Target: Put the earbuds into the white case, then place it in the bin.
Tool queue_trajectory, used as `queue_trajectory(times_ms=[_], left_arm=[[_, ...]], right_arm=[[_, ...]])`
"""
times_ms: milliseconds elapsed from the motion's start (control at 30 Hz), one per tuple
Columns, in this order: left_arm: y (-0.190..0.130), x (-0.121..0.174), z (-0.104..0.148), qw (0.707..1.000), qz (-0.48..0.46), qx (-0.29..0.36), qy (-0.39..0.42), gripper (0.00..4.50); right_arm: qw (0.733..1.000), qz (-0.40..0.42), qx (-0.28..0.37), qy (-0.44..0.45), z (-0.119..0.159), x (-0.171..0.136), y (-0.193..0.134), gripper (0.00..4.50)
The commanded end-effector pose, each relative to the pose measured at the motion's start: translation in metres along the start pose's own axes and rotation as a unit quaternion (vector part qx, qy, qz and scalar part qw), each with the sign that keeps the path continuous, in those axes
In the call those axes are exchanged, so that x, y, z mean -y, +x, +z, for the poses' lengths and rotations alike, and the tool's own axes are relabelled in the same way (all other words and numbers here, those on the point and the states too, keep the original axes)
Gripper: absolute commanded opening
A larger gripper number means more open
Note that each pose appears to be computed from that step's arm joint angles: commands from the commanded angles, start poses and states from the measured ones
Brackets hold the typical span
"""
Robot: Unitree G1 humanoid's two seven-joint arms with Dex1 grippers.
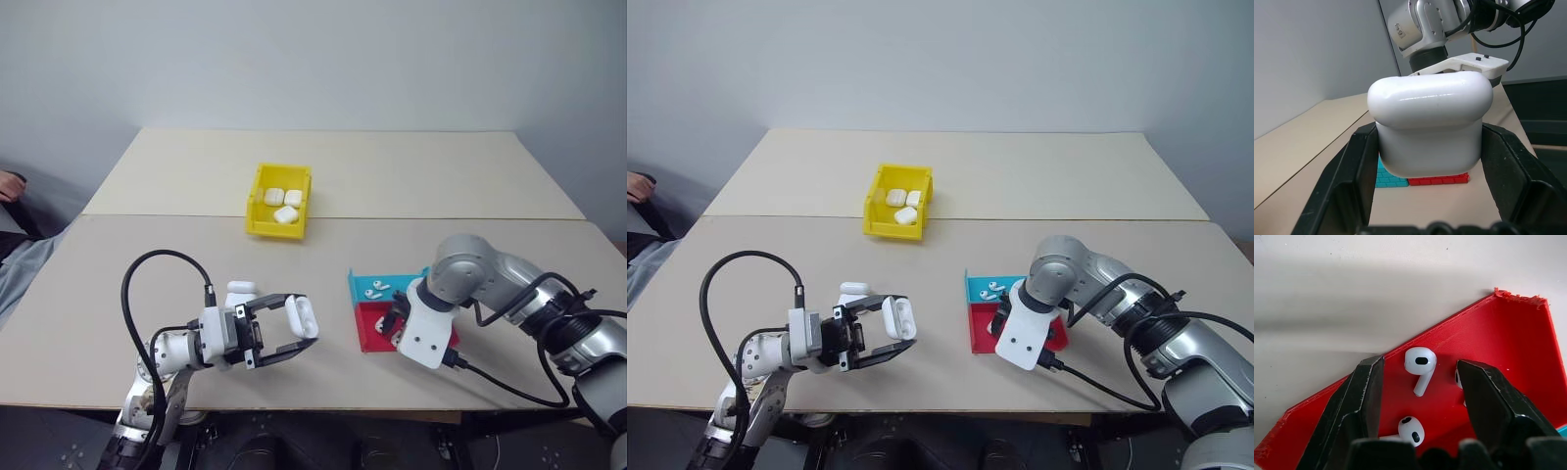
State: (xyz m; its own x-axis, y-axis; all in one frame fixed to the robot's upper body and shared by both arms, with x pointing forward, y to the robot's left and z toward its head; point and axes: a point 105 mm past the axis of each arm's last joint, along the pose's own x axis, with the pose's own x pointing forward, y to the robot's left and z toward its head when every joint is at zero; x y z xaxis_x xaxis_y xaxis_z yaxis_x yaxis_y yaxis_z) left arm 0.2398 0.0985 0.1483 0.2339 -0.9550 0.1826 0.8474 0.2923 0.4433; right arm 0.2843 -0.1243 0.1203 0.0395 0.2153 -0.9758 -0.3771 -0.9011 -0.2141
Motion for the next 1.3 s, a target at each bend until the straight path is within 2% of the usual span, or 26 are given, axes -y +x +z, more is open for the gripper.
queue_trajectory(times_ms=[33, 233, 333, 1133, 1267, 1300], left_arm=[[0.0035, 0.0014, 0.0088, 1.000, -0.008, 0.006, 0.021, 2.80], [0.0031, 0.0011, 0.0074, 1.000, -0.007, 0.001, 0.021, 2.80], [0.0029, 0.0010, 0.0070, 1.000, -0.007, -0.001, 0.020, 2.80], [0.0018, 0.0008, 0.0029, 1.000, -0.006, -0.009, 0.022, 2.80], [0.0020, 0.0009, 0.0027, 1.000, -0.008, -0.009, 0.022, 2.80], [0.0020, 0.0009, 0.0026, 1.000, -0.008, -0.010, 0.022, 2.80]], right_arm=[[1.000, 0.018, -0.009, -0.014, -0.0004, -0.0022, -0.0046, 2.82], [1.000, 0.017, -0.011, -0.012, -0.0003, -0.0026, -0.0034, 2.82], [1.000, 0.009, -0.008, -0.013, 0.0007, -0.0007, -0.0031, 2.26], [1.000, 0.014, -0.010, -0.015, 0.0017, -0.0020, -0.0015, 2.26], [1.000, 0.010, -0.009, -0.017, 0.0026, -0.0005, -0.0019, 1.41], [1.000, 0.010, -0.009, -0.018, 0.0027, -0.0004, -0.0019, 1.41]])
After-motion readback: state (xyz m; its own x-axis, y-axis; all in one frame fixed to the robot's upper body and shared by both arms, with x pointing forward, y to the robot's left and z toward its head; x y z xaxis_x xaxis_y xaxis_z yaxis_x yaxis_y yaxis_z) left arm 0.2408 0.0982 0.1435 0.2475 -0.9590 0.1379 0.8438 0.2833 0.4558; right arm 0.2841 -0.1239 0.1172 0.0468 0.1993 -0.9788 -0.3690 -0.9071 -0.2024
